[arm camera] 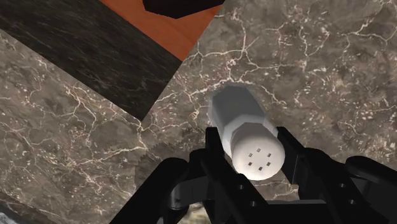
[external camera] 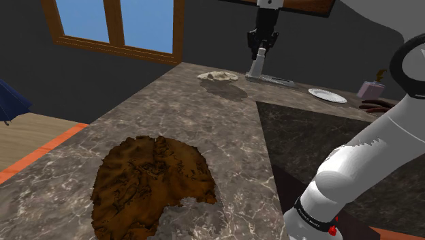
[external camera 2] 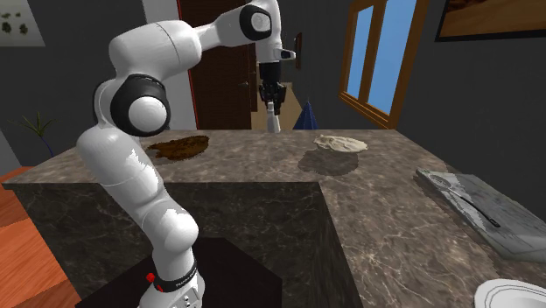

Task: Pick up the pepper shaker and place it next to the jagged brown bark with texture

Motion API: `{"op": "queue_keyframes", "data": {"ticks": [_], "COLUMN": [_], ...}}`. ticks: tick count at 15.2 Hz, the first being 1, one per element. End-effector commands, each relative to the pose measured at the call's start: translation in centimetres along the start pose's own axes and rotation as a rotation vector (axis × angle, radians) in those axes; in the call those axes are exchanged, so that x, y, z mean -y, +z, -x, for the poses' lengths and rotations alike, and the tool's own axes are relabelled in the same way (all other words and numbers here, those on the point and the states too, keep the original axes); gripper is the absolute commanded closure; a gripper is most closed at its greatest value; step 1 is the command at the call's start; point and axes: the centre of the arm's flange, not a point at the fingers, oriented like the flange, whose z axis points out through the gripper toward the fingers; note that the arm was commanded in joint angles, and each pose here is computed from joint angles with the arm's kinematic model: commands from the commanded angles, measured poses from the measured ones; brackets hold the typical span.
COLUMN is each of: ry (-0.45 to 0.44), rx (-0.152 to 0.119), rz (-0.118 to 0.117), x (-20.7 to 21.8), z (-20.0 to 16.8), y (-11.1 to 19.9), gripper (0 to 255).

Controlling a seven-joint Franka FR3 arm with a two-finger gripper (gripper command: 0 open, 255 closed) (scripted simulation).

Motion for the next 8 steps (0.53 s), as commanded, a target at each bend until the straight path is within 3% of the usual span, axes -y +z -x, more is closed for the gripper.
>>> {"op": "queue_keyframes", "data": {"ticks": [1,8], "ry": [0.001,0.001], "rx": [0.0,0.0], "rz": [0.0,0.0], "x": [1.5,7.0], "z": [2.1,9.5], "y": [-0.2,-0.9], "gripper": [255,255]}}
